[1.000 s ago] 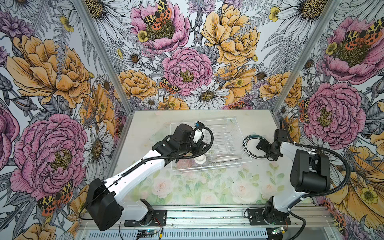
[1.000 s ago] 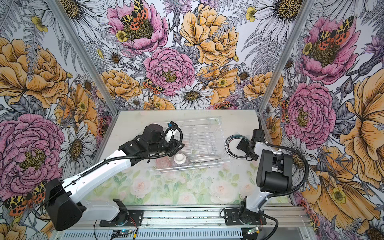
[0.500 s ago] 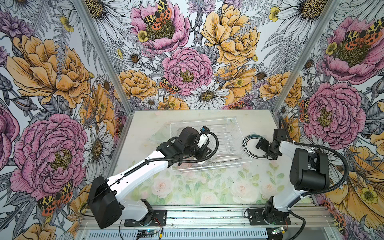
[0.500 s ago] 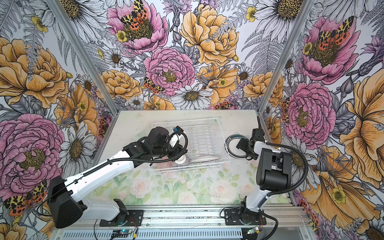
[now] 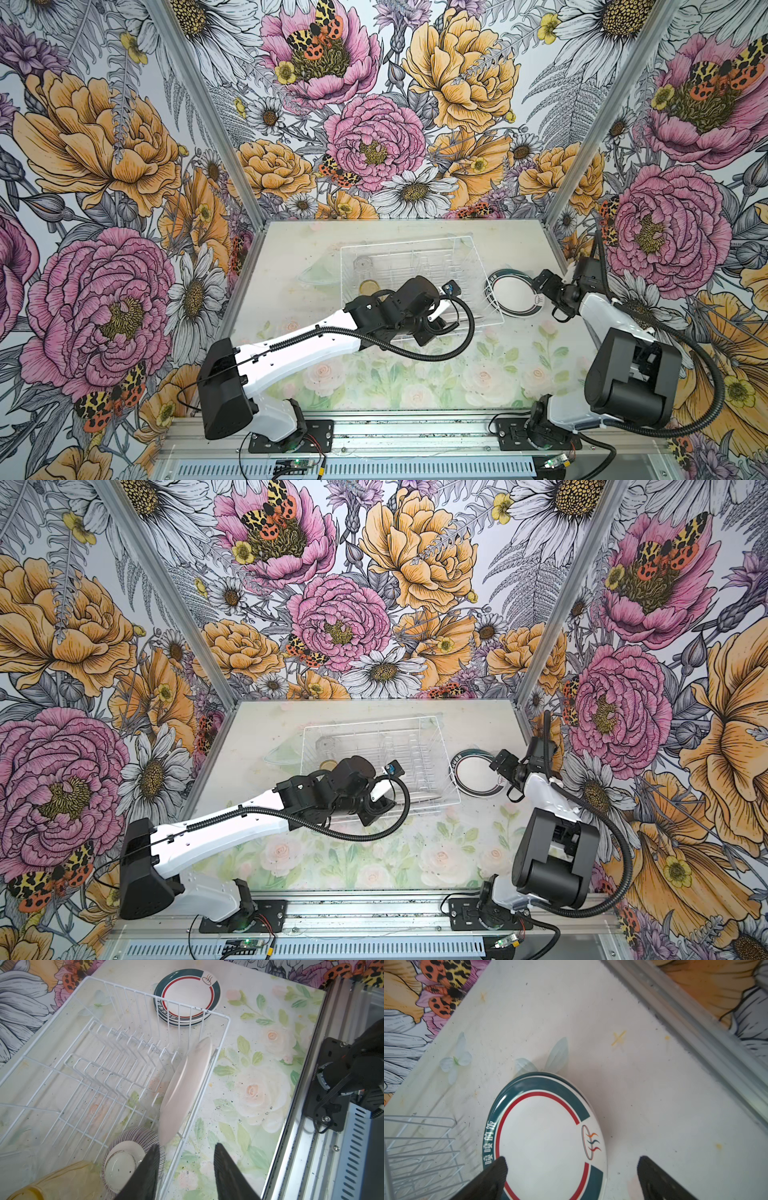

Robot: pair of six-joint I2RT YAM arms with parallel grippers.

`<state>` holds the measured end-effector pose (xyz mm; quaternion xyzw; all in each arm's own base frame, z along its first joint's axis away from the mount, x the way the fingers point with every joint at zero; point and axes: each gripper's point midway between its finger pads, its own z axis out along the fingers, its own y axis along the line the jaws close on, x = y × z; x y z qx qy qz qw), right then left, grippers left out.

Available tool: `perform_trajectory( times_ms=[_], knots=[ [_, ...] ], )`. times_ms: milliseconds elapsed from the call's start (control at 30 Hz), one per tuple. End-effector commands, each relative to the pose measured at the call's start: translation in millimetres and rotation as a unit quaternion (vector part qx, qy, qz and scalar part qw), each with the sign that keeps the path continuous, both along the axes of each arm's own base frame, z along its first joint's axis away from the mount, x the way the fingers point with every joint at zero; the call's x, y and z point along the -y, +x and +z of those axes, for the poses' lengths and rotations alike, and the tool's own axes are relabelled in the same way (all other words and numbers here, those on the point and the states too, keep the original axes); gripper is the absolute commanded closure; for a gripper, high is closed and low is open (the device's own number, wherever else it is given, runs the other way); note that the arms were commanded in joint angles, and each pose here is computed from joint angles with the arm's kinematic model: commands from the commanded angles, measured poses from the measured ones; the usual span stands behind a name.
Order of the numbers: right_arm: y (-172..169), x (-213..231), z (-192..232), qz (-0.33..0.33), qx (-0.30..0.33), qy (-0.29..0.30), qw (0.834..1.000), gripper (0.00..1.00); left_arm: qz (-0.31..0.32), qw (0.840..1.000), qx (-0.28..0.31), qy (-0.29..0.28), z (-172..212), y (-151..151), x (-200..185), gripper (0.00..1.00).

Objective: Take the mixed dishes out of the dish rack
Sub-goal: 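Raise the right gripper off the stack while the left gripper moves toward the rack, then lower the left gripper into the rack and close on the orange-sunburst plate rim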

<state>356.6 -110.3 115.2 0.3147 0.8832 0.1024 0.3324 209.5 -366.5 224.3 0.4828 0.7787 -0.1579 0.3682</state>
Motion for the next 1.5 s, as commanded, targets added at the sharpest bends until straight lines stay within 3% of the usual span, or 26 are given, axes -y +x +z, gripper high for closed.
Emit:
perform_trajectory(
  times_ms=[0, 200, 433, 800, 1033, 1467],
  knots=[
    [-7.6, -13.7, 17.2, 0.019, 0.023, 0.005, 1.000, 0.01, 0.009, 0.998, 0.045, 0.041, -1.1, 17.8, 1.0, 0.55],
    [-19.0, -30.6, 55.6, 0.040, 0.071, -0.001, 0.997, 0.01, -0.008, 0.995, 0.049, 0.081, -15.6, 27.5, 18.3, 0.50],
    [-28.3, -40.6, 88.5, 0.051, 0.115, -0.003, 0.992, 0.01, -0.042, 0.994, 0.025, 0.099, -30.9, 26.5, 37.0, 0.52],
    [-31.8, -47.5, 99.3, 0.060, 0.134, 0.003, 0.989, 0.01, -0.061, 0.987, 0.019, 0.148, -60.0, 44.3, 48.4, 0.71],
    [-32.8, -47.6, 95.7, 0.060, 0.130, 0.003, 0.990, 0.01, -0.061, 0.982, 0.025, 0.175, -67.7, 57.5, 46.1, 0.77],
    [-32.9, -48.7, 92.8, 0.063, 0.128, 0.006, 0.990, 0.01, -0.014, 0.971, 0.089, 0.222, -62.2, 84.7, 37.0, 0.91]
  ],
)
